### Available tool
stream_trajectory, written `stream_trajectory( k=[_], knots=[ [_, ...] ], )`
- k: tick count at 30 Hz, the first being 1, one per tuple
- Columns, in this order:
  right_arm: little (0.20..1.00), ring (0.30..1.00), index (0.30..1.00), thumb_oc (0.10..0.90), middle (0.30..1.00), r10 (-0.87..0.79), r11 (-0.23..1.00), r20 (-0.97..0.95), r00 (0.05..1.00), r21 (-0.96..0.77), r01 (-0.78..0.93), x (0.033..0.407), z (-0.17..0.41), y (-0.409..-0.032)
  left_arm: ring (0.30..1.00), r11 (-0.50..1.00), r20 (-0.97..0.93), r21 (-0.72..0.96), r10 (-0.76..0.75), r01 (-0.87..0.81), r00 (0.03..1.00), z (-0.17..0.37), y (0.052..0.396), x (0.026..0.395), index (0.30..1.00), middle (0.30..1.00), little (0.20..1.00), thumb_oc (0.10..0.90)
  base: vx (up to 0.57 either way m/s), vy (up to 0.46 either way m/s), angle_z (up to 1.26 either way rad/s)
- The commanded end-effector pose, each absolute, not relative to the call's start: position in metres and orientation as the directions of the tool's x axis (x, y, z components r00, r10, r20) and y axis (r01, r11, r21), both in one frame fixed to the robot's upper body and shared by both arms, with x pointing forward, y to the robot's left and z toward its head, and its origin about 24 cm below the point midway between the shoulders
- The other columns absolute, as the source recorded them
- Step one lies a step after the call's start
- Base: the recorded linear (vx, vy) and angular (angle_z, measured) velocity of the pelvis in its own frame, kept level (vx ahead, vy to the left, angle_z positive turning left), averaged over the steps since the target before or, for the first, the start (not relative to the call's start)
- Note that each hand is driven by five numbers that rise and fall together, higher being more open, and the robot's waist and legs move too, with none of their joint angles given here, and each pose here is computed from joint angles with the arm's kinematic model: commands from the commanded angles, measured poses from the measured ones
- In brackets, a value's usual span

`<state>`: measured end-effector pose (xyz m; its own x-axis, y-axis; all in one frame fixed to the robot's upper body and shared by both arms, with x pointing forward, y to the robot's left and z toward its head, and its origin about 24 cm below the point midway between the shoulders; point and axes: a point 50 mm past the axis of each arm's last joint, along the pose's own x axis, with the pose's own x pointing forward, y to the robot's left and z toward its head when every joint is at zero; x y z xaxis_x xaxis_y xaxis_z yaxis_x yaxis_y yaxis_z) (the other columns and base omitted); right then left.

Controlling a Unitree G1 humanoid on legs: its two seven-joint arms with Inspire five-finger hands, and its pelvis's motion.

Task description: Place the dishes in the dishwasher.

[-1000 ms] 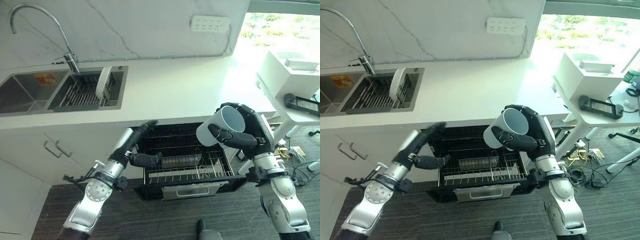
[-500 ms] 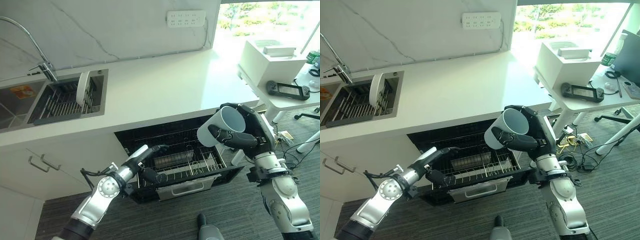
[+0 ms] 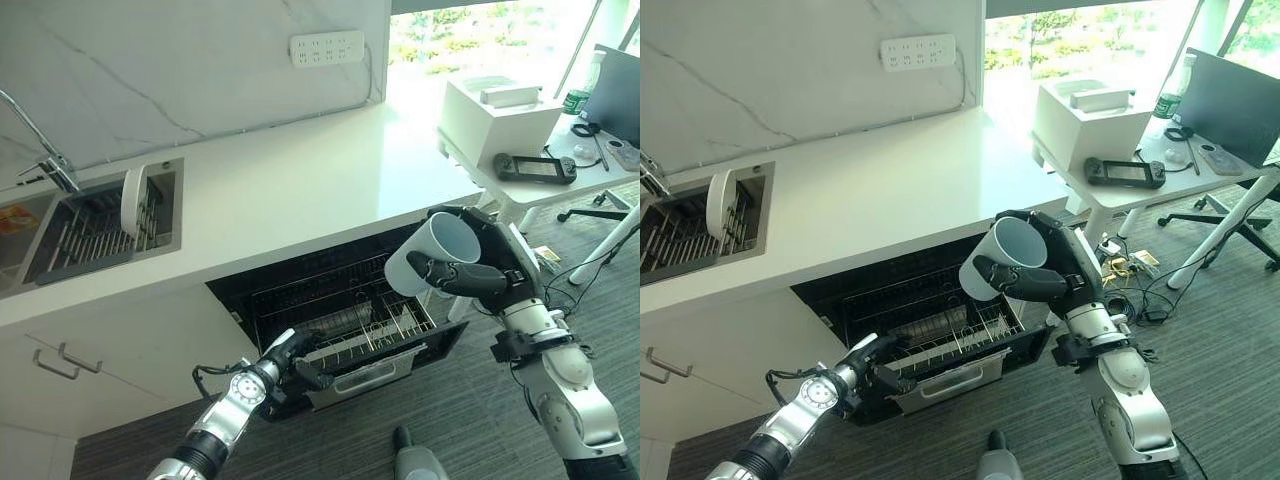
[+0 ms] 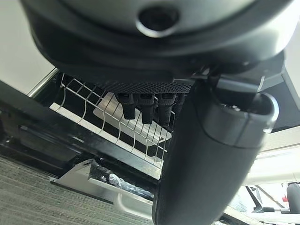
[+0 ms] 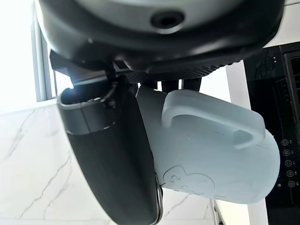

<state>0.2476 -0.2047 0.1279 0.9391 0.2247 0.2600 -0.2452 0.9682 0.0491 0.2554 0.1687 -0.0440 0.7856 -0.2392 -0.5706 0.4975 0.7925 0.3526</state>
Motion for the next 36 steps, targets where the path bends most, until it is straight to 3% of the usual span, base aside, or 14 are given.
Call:
stream_trajectory(
  k=[1, 6, 11, 20, 22, 29, 33, 36],
  knots=[
    [0.300, 0.300, 0.300, 0.400, 0.300, 0.290, 0.941, 0.586, 0.756, -0.031, -0.338, 0.243, 0.204, -0.194, 0.900, 0.748, -0.529, 0.396, -0.288, 0.532, 0.798, -0.027, 0.160, 0.274, 0.900, 0.900, 0.900, 0.800, 0.00, 0.000, 0.00],
    [0.300, 0.300, 0.300, 0.400, 0.300, 0.299, 0.938, 0.583, 0.755, -0.034, -0.345, 0.243, 0.205, -0.193, 0.900, 0.703, -0.667, 0.306, -0.322, 0.642, 0.671, -0.047, 0.156, 0.260, 0.900, 0.900, 0.900, 0.800, 0.00, 0.000, 0.00],
    [0.300, 0.300, 0.300, 0.400, 0.300, 0.315, 0.933, 0.581, 0.751, -0.048, -0.355, 0.244, 0.209, -0.190, 0.900, 0.569, -0.821, 0.127, -0.399, 0.812, 0.409, -0.064, 0.149, 0.236, 0.900, 0.900, 0.900, 0.800, -0.01, 0.023, 0.00],
    [0.300, 0.300, 0.300, 0.400, 0.300, 0.330, 0.931, 0.574, 0.750, -0.066, -0.360, 0.248, 0.209, -0.188, 0.900, 0.539, -0.816, -0.067, -0.514, 0.840, 0.265, -0.048, 0.144, 0.233, 0.900, 0.900, 0.900, 0.800, -0.01, 0.021, -0.06],
    [0.300, 0.300, 0.300, 0.400, 0.300, 0.337, 0.929, 0.567, 0.752, -0.068, -0.365, 0.250, 0.210, -0.187, 0.900, 0.450, -0.829, -0.223, -0.554, 0.864, 0.075, -0.051, 0.144, 0.223, 0.900, 0.900, 0.900, 0.800, 0.00, 0.015, -0.01],
    [0.300, 0.300, 0.300, 0.400, 0.300, 0.384, 0.911, 0.544, 0.746, -0.092, -0.402, 0.253, 0.210, -0.184, 0.900, 0.276, -0.746, -0.448, -0.640, 0.850, -0.185, -0.052, 0.135, 0.206, 0.900, 0.900, 0.900, 0.800, 0.02, 0.059, -0.02],
    [0.300, 0.300, 0.300, 0.400, 0.300, 0.395, 0.907, 0.538, 0.744, -0.103, -0.407, 0.255, 0.211, -0.184, 0.900, 0.230, -0.726, -0.458, -0.654, 0.859, -0.212, -0.050, 0.131, 0.204, 0.900, 0.900, 0.900, 0.800, 0.01, 0.049, -0.03],
    [0.300, 0.300, 0.300, 0.400, 0.300, 0.395, 0.908, 0.534, 0.747, -0.108, -0.404, 0.256, 0.211, -0.185, 0.900, 0.279, -0.730, -0.382, -0.676, 0.881, -0.102, -0.046, 0.130, 0.211, 0.900, 0.900, 0.900, 0.800, 0.01, 0.022, -0.01]
  ],
)
